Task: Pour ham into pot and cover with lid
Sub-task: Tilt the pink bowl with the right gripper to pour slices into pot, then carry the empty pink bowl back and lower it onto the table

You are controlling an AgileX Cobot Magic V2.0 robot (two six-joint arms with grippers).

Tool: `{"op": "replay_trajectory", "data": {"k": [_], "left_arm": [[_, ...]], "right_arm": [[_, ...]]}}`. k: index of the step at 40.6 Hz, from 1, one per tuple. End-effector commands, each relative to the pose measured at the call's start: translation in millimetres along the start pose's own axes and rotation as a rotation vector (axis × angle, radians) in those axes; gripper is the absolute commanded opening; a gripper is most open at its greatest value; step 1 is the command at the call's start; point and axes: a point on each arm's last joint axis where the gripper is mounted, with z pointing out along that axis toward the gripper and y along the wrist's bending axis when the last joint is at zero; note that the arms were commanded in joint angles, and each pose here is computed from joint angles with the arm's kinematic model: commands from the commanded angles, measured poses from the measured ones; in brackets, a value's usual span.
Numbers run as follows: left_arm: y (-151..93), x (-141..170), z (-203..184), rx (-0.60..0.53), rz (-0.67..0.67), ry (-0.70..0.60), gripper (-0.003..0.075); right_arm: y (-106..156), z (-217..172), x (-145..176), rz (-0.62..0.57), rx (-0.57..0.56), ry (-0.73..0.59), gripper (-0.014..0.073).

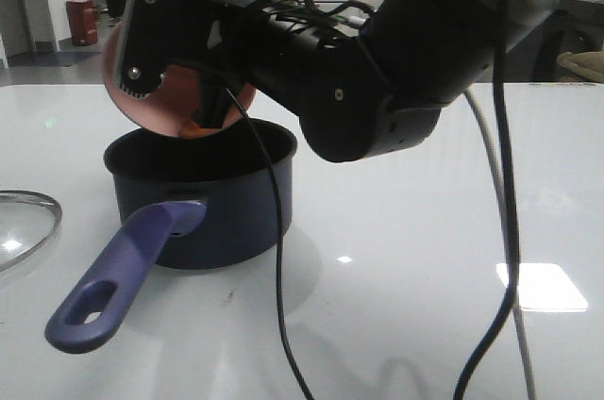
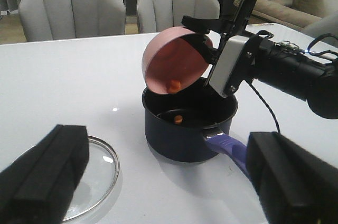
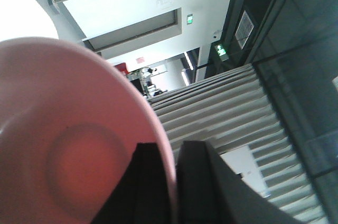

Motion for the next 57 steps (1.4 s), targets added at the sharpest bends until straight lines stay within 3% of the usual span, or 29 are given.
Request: {"op": "replay_trajectory", "data": {"k": [1, 8, 17, 20, 27, 33, 38, 48, 57], "left_arm": [[-1.2, -13.7, -5.4, 0.014, -0.005, -0.100, 0.0637], [-1.2, -13.7, -5.4, 0.014, -0.005, -0.100, 0.0637], [-1.2, -13.7, -5.4, 0.014, -0.005, -0.100, 0.0637], [-1.2, -13.7, -5.4, 0.014, -0.005, -0.100, 0.0637], [-1.2, -13.7, -5.4, 0.014, -0.005, -0.100, 0.0637], [-1.2, -13.7, -5.4, 0.014, -0.005, -0.100, 0.0637], [-1.2, -13.7, -5.4, 0.014, -0.005, -0.100, 0.0637], [-1.2, -13.7, -5.4, 0.014, -0.005, -0.100, 0.0637], [-1.2, -13.7, -5.4, 0.014, -0.005, -0.100, 0.0637]], "right_arm": [[-52.6, 4.8, -17.7, -0.134, 0.273, -0.085, 0.0134], [-51.6, 4.4, -22.8, -0.255, 0.274, -0.127, 0.0134], [-51.8, 4.5, -21.6, -0.249, 0.274, -0.114, 0.0134], [-53.5, 4.8, -18.4, -0.157, 0.275, -0.088, 0.0134], [-70.7, 4.2, -10.3, 0.201, 0.313, -0.012, 0.0134], [-104.9, 1.0, -7.1, 0.476, 0.348, 0.078, 0.0133], [-140.8, -6.3, -8.7, 0.704, 0.269, 0.180, 0.0133], [-198.2, -32.1, -1.9, 1.019, 0.127, 0.324, 0.0133], [-224.4, -50.3, 39.3, 1.160, 0.055, 0.455, 0.0133]]}}
